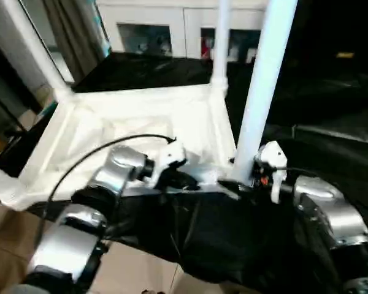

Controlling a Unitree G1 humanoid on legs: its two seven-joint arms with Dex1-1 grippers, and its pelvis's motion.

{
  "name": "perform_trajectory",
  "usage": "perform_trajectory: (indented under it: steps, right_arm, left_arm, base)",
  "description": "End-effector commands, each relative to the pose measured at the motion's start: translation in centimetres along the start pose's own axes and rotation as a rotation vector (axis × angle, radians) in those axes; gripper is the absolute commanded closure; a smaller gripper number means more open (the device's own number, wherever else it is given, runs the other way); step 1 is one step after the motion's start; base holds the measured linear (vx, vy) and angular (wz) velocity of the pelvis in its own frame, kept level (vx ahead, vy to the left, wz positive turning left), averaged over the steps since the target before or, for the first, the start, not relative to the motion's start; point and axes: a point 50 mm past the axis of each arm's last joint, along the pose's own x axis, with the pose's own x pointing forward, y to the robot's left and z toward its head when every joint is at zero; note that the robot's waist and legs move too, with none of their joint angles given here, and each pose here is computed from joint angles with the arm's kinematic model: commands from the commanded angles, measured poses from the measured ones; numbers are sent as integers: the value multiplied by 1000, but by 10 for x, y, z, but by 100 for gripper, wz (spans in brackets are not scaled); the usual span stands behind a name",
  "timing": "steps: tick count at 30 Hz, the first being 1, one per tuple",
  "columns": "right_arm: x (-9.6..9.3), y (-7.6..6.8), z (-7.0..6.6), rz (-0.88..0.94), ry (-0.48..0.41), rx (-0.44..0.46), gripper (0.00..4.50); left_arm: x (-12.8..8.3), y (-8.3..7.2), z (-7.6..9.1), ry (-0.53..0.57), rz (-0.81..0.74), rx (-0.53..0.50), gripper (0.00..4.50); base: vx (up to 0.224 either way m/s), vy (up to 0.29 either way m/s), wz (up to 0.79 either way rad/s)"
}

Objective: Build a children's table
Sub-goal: Rotate leg to tighten

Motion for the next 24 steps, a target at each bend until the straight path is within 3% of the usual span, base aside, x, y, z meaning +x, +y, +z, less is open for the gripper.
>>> perform_trajectory:
  steps: [1, 7, 12, 14, 15, 20, 24]
  right_arm:
    - [2, 8, -7, 70, 40, 17, 83]
    - [-12, 3, -6, 110, 72, 9, 83]
    - [-11, 7, -10, 119, 70, 40, 115]
    - [-8, 10, -13, 108, 61, 60, 157]
    - [-8, 10, -13, 108, 61, 60, 157]
    - [7, 12, -24, -42, 49, 102, 187]
    - [28, 4, -34, -301, 18, 202, 199]
  left_arm:
    - [4, -5, 1, 17, -89, 18, 450]
    - [-1, -8, -1, 25, -139, 5, 450]
    - [0, -7, 0, 17, -124, 6, 450]
    - [3, -6, 0, 8, -99, 10, 450]
    - [3, -6, 0, 8, -99, 10, 450]
    - [14, 1, 5, -12, 36, 6, 450]
    - [30, 16, 20, -79, 266, -28, 450]
  base:
    - [0, 0, 0]
    - [0, 0, 0]
    - [0, 0, 0]
    - [0, 0, 0]
    - [0, 0, 0]
    - [0, 0, 0]
    - [0, 0, 0]
